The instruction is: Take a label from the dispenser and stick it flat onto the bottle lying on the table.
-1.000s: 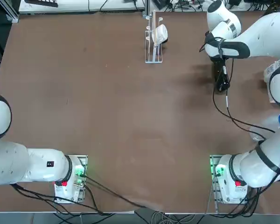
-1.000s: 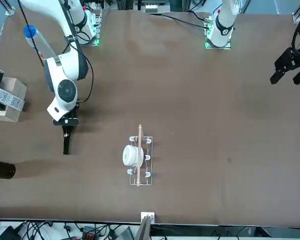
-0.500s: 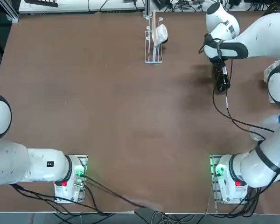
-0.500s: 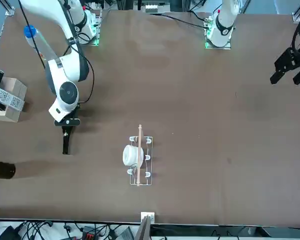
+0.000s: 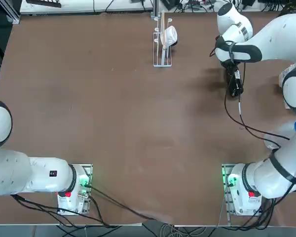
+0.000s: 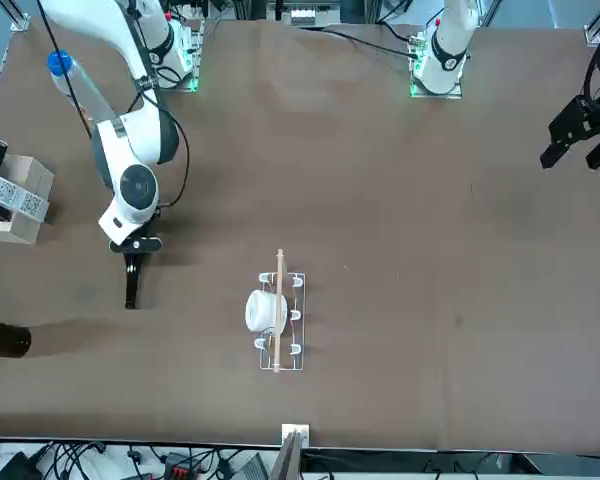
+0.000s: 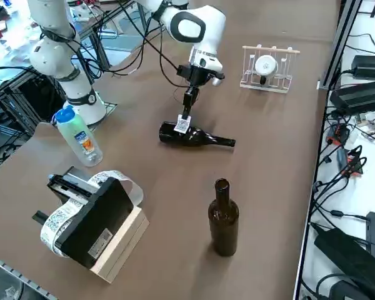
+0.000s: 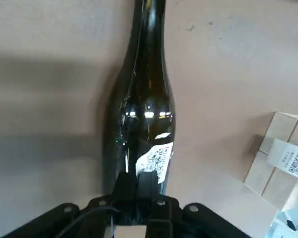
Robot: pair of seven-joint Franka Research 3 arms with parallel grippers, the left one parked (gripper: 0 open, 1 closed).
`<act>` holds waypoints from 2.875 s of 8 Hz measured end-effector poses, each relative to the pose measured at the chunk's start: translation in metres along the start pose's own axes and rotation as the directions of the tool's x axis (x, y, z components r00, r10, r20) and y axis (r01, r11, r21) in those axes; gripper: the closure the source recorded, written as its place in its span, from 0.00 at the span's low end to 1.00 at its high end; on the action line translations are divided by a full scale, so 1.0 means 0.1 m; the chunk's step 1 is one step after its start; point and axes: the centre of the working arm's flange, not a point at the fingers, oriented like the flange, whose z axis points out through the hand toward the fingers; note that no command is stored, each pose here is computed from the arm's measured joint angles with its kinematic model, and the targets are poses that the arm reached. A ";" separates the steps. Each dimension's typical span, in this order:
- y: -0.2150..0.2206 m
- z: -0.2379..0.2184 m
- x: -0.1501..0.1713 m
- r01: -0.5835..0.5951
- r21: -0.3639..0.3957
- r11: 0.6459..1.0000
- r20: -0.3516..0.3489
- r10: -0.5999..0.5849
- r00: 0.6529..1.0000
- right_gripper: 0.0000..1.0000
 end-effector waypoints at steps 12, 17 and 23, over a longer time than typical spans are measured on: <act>-0.16 0.04 0.05 -0.004 0.021 1.000 0.016 0.003 1.000 0.99; -0.20 0.09 0.13 -0.019 0.033 0.999 0.027 0.018 0.999 0.99; -0.22 0.16 0.16 -0.018 0.031 0.999 0.036 0.017 0.999 0.99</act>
